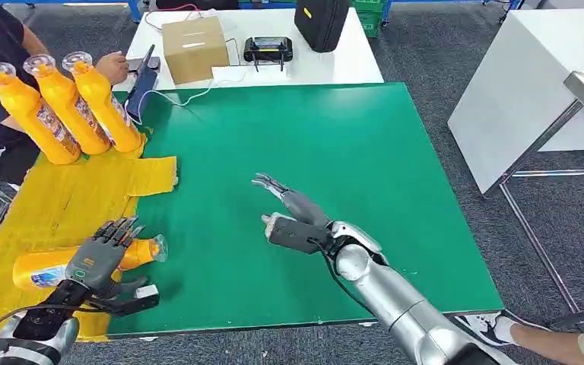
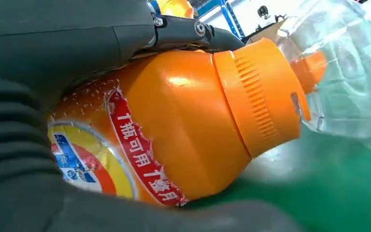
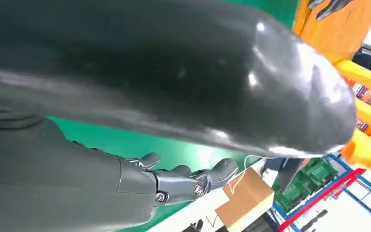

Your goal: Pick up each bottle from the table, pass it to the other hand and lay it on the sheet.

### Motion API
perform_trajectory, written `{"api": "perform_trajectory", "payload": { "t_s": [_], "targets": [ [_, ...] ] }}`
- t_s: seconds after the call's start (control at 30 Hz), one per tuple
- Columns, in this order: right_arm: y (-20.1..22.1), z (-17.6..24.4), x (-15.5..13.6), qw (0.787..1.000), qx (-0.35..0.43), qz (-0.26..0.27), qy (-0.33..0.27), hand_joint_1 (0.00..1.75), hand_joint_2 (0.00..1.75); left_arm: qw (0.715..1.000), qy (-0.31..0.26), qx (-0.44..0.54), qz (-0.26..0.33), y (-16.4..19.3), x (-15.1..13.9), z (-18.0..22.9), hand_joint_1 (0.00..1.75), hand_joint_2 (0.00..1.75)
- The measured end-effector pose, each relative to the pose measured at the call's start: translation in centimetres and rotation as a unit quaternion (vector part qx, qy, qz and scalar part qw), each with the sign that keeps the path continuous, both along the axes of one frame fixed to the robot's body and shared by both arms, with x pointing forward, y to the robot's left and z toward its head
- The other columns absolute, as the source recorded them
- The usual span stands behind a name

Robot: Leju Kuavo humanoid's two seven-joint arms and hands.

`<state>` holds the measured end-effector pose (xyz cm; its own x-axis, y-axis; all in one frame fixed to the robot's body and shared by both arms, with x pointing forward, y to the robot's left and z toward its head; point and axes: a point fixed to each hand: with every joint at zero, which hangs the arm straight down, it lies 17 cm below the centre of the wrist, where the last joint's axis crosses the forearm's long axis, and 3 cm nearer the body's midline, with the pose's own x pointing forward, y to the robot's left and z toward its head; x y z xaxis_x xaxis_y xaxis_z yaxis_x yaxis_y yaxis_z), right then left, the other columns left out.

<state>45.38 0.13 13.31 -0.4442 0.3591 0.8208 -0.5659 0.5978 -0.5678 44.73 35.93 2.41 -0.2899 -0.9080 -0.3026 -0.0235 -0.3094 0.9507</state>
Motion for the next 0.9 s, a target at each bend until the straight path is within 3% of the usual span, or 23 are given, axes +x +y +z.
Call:
{"api": "perform_trajectory", "payload": {
  "t_s": [0.13, 0.53, 0.67, 0.9],
  "targets": [
    [0.1, -0.1, -0.1, 1.000, -0.001, 0.001, 0.000, 0.00, 0.00, 1.000, -0.003, 0.000, -0.002, -0.1, -0.2, 0.0, 0.00, 0.00],
    [1.2, -0.8, -1.2, 1.000, -0.015, 0.021, -0.002, 0.00, 0.00, 0.987, -0.160, -0.015, 0.028, 0.0, -1.0, 5.0, 0.00, 0.00],
    [2.0, -1.0, -2.0, 0.999, -0.020, 0.038, 0.000, 0.00, 0.00, 0.985, -0.168, -0.015, 0.038, 1.4, -0.3, 5.8, 0.00, 0.00],
    [4.4, -0.6, -2.7, 0.997, -0.032, 0.069, -0.003, 0.00, 0.00, 0.981, -0.164, -0.030, 0.098, 7.4, 3.6, 7.5, 0.00, 0.00]
  ]
}}
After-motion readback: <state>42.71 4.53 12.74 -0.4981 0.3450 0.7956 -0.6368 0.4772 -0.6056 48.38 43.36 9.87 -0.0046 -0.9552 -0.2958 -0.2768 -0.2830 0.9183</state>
